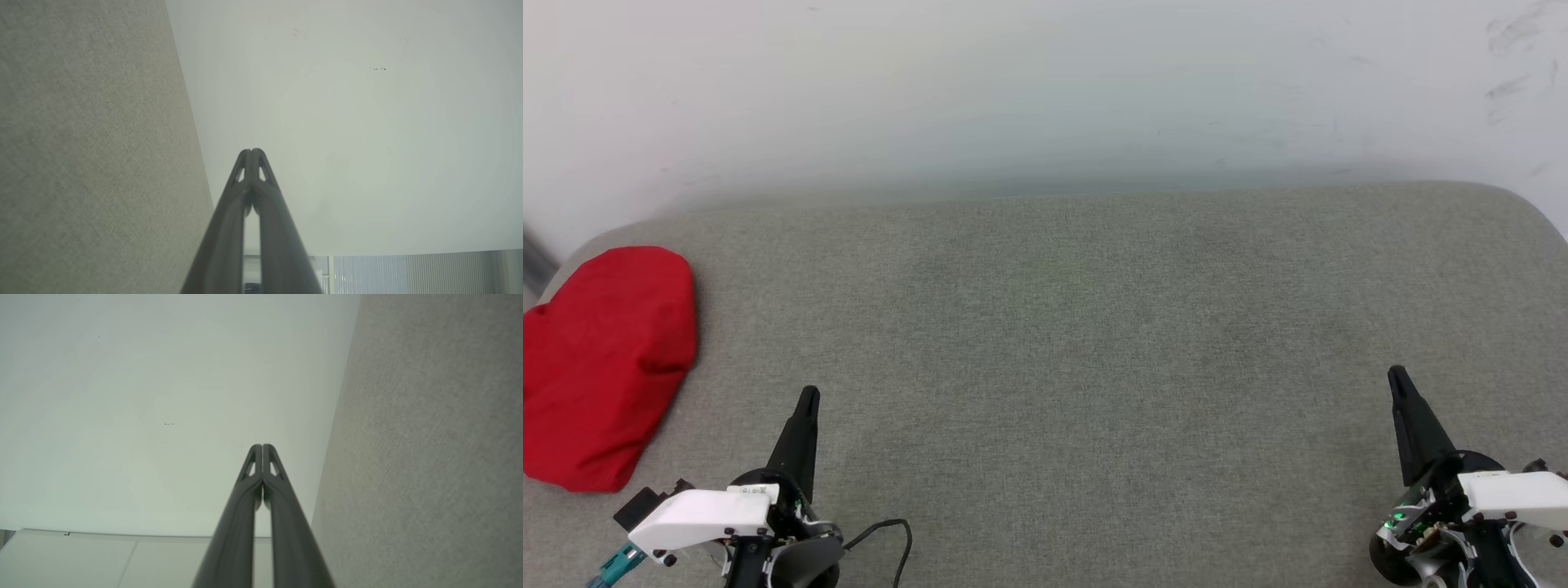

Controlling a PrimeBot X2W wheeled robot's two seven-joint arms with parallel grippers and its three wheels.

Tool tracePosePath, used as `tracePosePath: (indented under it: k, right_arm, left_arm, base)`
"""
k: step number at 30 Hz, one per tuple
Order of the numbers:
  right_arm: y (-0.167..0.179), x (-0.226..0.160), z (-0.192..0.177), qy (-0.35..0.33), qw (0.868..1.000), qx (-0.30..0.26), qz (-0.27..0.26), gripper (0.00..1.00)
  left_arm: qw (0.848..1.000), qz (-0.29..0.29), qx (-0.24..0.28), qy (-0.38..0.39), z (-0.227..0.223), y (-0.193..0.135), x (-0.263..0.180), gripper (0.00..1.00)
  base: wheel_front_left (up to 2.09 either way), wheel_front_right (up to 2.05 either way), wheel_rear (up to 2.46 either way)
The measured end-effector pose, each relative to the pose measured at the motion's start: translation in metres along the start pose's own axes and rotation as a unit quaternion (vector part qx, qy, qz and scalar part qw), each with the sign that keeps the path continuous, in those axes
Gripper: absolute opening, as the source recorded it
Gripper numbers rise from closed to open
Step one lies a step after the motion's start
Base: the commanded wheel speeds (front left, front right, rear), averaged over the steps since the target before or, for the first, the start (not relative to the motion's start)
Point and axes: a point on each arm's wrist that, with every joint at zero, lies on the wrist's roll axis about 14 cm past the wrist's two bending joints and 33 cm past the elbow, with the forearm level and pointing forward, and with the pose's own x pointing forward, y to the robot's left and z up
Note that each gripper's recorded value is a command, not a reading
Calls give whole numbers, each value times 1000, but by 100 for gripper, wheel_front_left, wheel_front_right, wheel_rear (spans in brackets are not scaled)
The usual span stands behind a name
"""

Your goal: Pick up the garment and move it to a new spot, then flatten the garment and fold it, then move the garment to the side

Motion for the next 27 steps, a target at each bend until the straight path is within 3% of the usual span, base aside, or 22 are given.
tracePosePath:
  k: [27]
  right_arm:
    - [0, 0, 0, 0, 1000, 0, 0, 0]
  left_arm:
    - [1000, 0, 0, 0, 0, 0, 0, 0]
  base:
    - [0, 0, 0]
